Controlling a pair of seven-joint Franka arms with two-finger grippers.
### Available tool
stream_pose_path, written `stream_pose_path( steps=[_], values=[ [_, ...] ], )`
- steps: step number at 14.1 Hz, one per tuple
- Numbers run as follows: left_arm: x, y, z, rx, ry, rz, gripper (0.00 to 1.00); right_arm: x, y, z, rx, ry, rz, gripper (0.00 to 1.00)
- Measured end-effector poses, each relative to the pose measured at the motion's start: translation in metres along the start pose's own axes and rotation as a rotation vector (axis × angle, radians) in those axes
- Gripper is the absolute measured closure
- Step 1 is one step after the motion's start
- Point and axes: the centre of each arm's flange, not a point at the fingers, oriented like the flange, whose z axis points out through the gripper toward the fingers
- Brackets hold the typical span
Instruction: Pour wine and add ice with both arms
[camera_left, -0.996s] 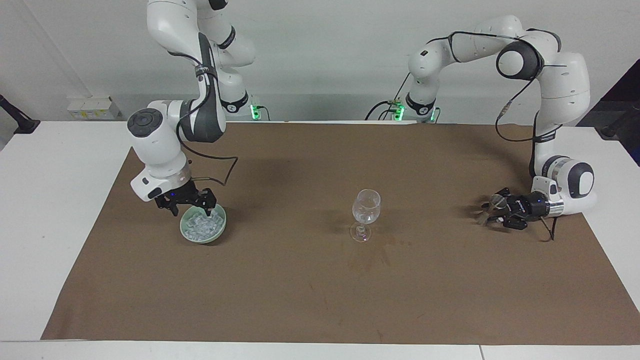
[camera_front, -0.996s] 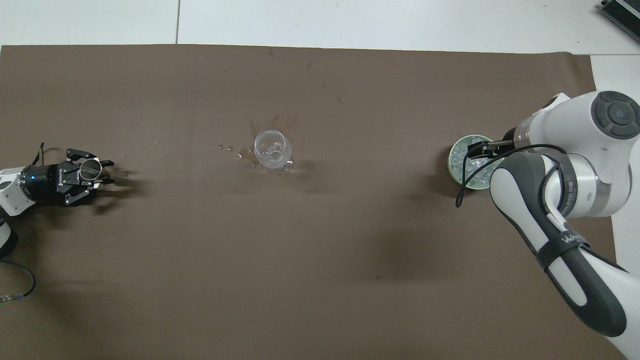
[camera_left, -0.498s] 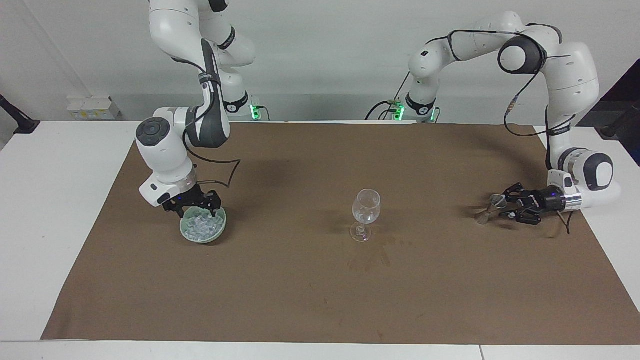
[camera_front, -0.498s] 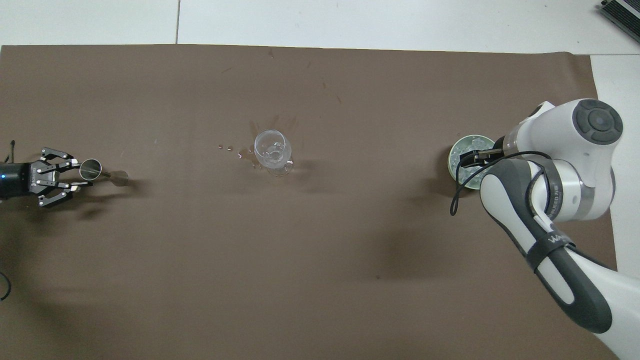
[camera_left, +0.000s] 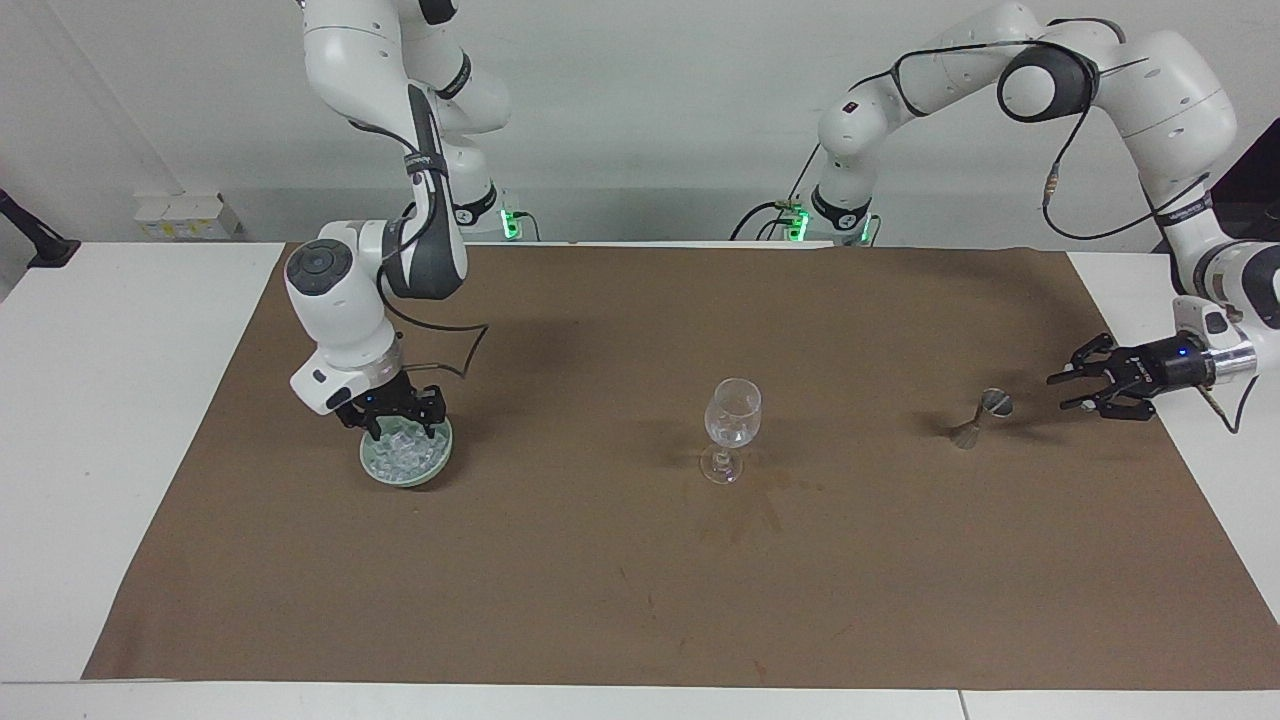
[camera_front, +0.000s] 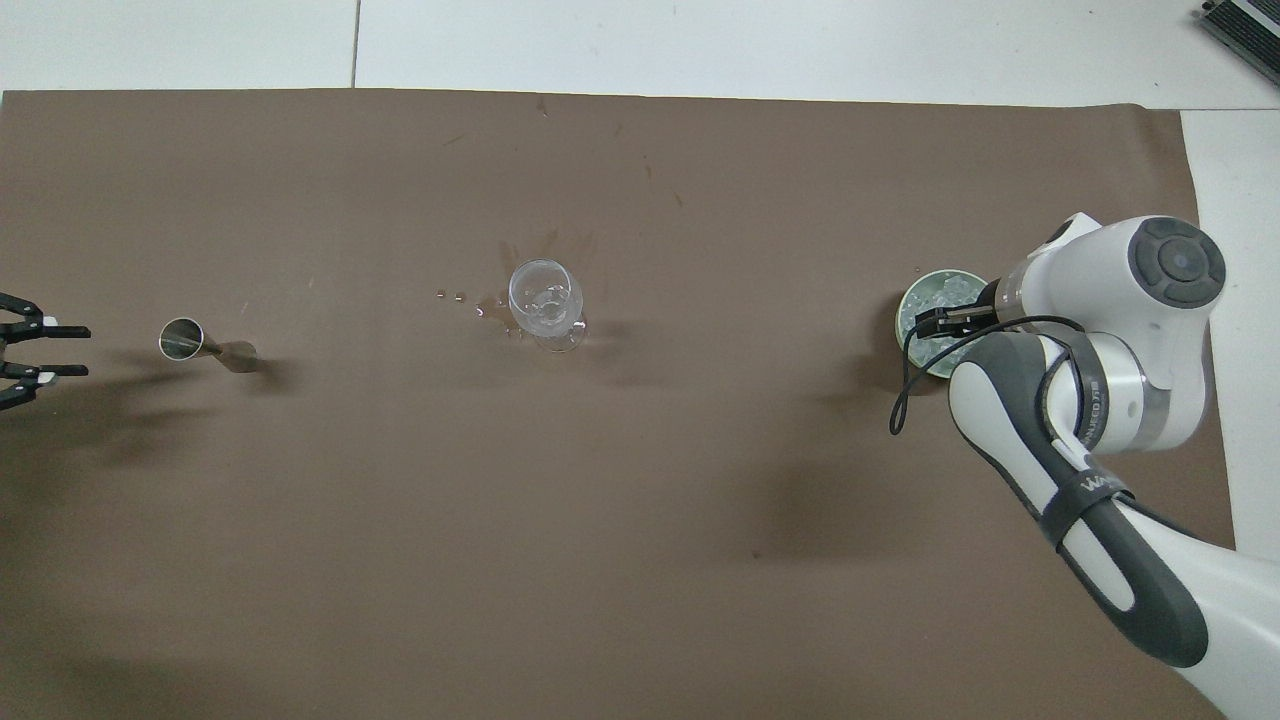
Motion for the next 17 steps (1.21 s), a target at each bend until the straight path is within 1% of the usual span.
stream_pose_path(
  steps=[1,3,5,6,7,8,10,11,13,14,15,16,17],
  values=[
    [0.019,0.001,-0.005,-0.003,-0.035,-0.014,0.56,0.0,0.0,0.001,0.0,0.006,0.001,0.18],
    [0.066,0.003,-0.006,-0.023,-0.138,-0.083,0.56,-0.001,0.004,0.002,-0.001,0.008,0.006,0.18],
    [0.127,0.006,-0.001,-0.017,-0.254,-0.189,0.56,-0.001,0.007,0.003,-0.002,0.008,0.01,0.18],
    [0.161,0.008,0.007,-0.004,-0.316,-0.245,0.56,-0.001,0.008,0.003,-0.002,0.008,0.012,0.21],
    [0.193,0.009,0.018,0.021,-0.368,-0.314,0.54,-0.001,0.008,0.003,0.0,0.009,0.014,0.22],
    [0.224,0.009,0.031,0.065,-0.416,-0.394,0.54,-0.001,0.008,0.003,0.013,0.01,0.027,0.25],
    [0.276,0.01,0.06,0.169,-0.497,-0.522,0.39,0.0,0.008,0.004,0.045,0.024,0.058,0.25],
    [0.292,0.012,0.073,0.216,-0.53,-0.569,0.39,0.001,0.008,0.005,0.048,0.027,0.063,0.25],
    [0.313,0.021,0.093,0.299,-0.599,-0.677,0.37,0.001,0.009,0.008,0.048,0.023,0.066,0.26],
    [0.324,0.027,0.099,0.35,-0.631,-0.755,0.28,0.001,0.011,0.01,0.047,0.021,0.065,0.26],
    [0.335,0.034,0.102,0.409,-0.651,-0.845,0.25,0.0,0.012,0.011,0.047,0.02,0.057,0.27],
    [0.343,0.04,0.103,0.465,-0.665,-0.93,0.25,0.001,0.013,0.011,0.046,0.021,0.053,0.3],
    [0.35,0.045,0.107,0.526,-0.695,-1.008,0.25,0.001,0.013,0.011,0.046,0.022,0.051,0.3]
  ],
)
